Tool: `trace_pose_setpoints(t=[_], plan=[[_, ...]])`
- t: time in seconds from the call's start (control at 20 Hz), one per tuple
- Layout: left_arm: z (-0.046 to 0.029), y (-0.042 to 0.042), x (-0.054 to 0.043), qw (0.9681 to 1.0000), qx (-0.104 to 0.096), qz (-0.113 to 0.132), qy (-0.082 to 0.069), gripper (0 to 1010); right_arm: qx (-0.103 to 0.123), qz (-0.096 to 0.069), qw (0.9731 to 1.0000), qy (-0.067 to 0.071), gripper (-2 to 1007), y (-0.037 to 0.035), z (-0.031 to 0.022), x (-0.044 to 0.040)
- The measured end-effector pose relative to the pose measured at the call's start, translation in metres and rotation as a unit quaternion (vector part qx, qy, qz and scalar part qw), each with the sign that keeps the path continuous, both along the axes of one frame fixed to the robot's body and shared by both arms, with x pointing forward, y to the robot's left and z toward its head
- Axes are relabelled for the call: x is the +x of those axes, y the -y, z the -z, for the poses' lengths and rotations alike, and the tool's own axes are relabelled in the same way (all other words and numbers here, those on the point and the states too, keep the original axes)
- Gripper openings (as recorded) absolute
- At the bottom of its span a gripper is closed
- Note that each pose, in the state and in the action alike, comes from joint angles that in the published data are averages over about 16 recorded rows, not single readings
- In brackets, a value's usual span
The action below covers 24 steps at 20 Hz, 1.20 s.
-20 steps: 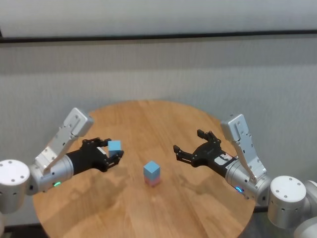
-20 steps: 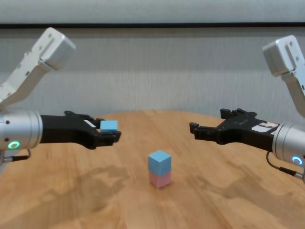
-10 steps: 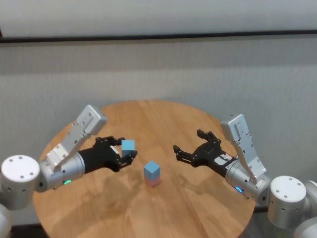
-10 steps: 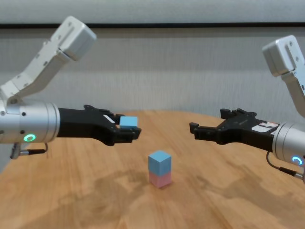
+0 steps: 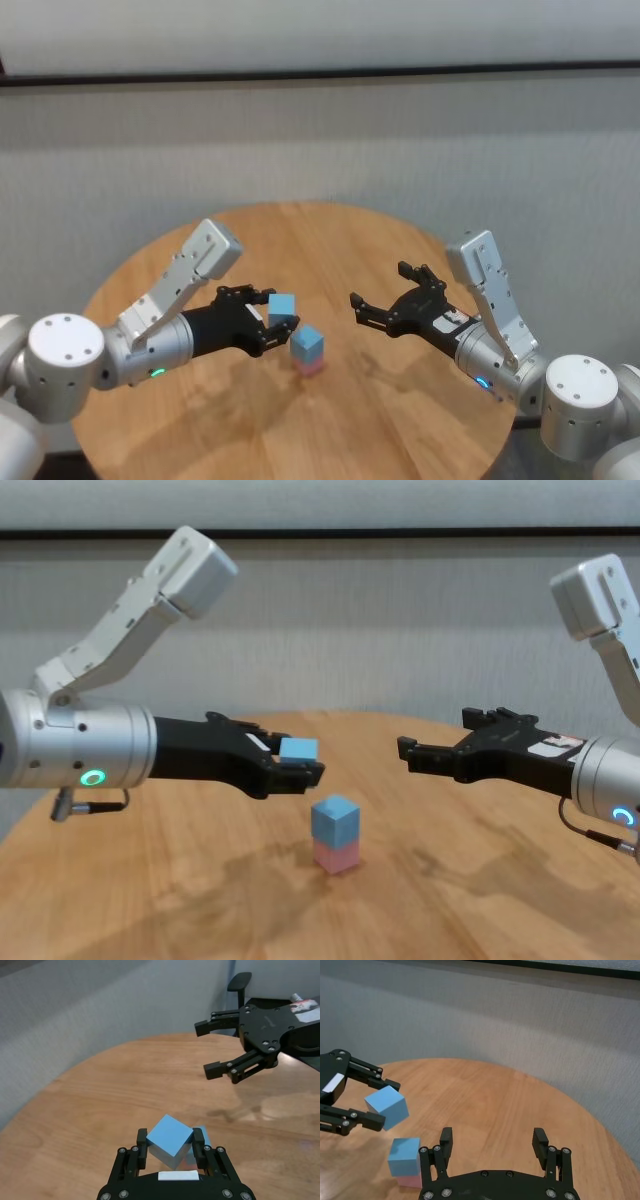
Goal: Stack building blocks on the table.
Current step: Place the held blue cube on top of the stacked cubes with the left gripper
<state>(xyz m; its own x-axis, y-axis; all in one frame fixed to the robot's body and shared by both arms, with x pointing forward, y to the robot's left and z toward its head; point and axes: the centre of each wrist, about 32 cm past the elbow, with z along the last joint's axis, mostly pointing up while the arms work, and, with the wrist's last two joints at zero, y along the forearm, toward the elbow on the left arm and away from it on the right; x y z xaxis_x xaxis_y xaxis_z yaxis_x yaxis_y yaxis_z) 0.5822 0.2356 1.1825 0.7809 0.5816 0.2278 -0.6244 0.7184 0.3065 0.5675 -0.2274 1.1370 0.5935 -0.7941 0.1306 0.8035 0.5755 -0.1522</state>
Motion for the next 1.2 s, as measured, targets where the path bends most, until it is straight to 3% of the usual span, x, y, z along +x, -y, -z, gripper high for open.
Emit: trace_pose_setpoints(t=[0.6, 1.2], plan=[[0.0022, 0.0151, 0.0037, 0.9998, -0.005, 0.015, -0.011, 559, 0.000, 0.000, 1.0000, 0.000, 1005, 0.0000, 0.0000, 0.0000], [0.0085, 0.0191, 0.0033, 0.9995, -0.007, 0.020, -0.024, 559, 0.000, 0.000, 1.0000, 0.000, 1005, 0.0000, 0.0000, 0.0000]])
